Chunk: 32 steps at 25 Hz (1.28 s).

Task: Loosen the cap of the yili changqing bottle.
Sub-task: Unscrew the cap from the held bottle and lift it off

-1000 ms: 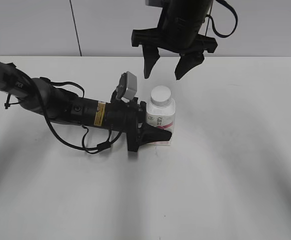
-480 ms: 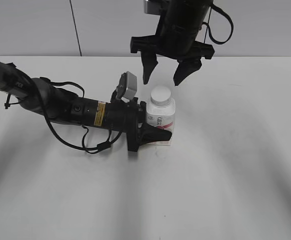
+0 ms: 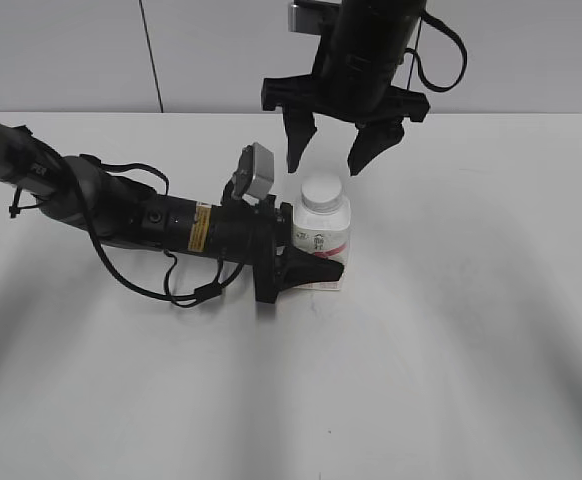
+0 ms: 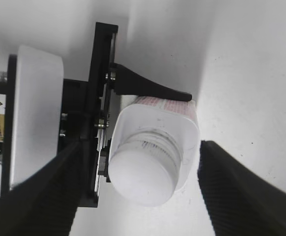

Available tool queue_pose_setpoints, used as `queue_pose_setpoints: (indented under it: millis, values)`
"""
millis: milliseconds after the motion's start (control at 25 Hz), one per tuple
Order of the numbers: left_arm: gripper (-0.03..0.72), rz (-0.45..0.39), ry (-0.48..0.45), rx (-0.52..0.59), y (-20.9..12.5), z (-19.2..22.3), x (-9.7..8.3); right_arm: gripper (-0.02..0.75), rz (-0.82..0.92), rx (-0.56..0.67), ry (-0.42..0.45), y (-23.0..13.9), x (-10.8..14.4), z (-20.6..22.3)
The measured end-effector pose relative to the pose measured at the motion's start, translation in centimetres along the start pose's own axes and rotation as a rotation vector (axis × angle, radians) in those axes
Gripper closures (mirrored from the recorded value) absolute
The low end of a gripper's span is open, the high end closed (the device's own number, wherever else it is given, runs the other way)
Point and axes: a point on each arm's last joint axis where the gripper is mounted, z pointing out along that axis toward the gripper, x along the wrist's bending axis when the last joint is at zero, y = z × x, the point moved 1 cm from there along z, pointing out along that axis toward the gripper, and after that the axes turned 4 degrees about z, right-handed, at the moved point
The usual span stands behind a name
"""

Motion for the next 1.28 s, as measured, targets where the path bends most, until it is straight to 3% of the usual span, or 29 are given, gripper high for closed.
queue_pose_setpoints:
  millis: [1280]
  values:
    - [0.291,0.0,0.001,0.001,0.0,0.0,0.0,0.172,0.026,0.063,0.005,-0.4,-0.2,2.1]
